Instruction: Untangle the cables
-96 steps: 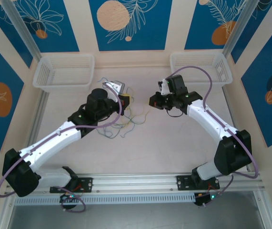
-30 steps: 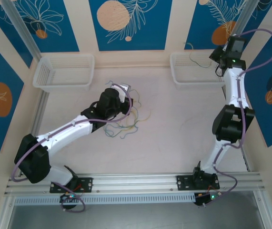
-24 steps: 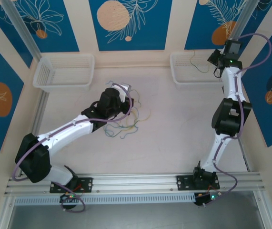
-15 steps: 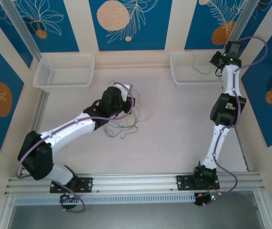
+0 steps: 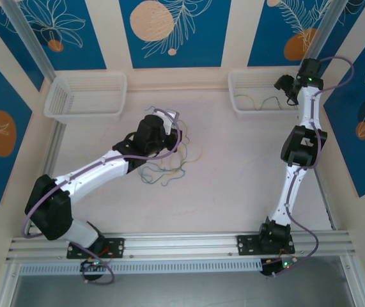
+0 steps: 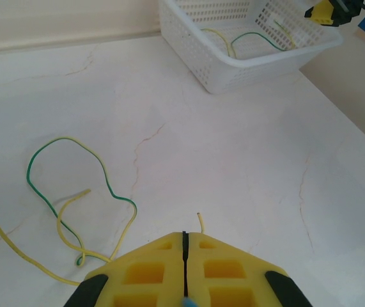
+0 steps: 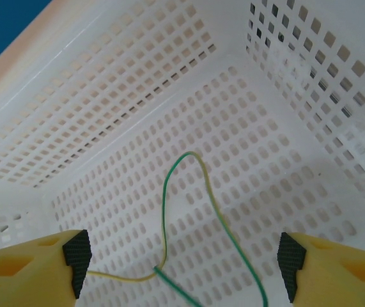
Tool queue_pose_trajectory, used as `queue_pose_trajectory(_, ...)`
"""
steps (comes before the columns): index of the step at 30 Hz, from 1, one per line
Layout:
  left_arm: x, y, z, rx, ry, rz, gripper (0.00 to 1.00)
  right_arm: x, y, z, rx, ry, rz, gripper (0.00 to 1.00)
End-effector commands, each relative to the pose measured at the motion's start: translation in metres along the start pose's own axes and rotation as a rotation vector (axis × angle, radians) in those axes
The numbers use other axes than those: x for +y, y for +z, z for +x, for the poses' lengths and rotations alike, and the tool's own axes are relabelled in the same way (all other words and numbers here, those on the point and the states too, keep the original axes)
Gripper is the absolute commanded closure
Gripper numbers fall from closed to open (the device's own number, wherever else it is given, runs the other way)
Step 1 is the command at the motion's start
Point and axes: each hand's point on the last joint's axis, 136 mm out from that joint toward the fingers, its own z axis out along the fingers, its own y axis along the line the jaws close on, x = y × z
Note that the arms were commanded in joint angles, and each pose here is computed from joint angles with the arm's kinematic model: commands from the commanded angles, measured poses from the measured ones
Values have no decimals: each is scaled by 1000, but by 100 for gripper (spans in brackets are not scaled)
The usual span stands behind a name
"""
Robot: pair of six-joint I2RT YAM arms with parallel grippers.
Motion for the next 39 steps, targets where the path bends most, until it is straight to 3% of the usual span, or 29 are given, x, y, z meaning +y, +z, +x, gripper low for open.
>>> queue_pose_trajectory(1,-6,3,-7,-6,-9,20,100,31,-72,-22,-60,-3,-45,20)
queue_pose_trajectory(4,-7,3,-8,-7,-11,23,100,42,-105,-17,-76,-20,-23,20)
queue_pose_trajectory(9,-10,0,-12,-14,-12,36,100,88,-178,11,-167,-109,-140,20)
queue_pose_trajectory(14,-19,-2,-19,-29,-13,70,100,132,-254,79,-240,-210,-308,21)
queue_pose_trajectory(18,-28,-9,-31,-53,-2,95,100,165,-279,179,-238,-324,-581,17)
queue_pose_trajectory(22,-32,-20,-41,-87,16,104,100,181,-276,299,-105,-482,-906,19)
queue_pose_trajectory(27,-34,-37,-53,-124,18,105,100,172,-231,387,78,-616,-831,26)
queue_pose_trajectory(30,-41,-51,-69,-179,6,131,100,182,-221,439,184,-741,-871,32)
queue_pose_trajectory(34,-51,-61,-84,-210,-15,170,100,200,-219,478,152,-861,-936,36)
queue_pose_trajectory(39,-69,-69,-91,-217,-34,244,100,225,-212,466,61,-830,-904,35)
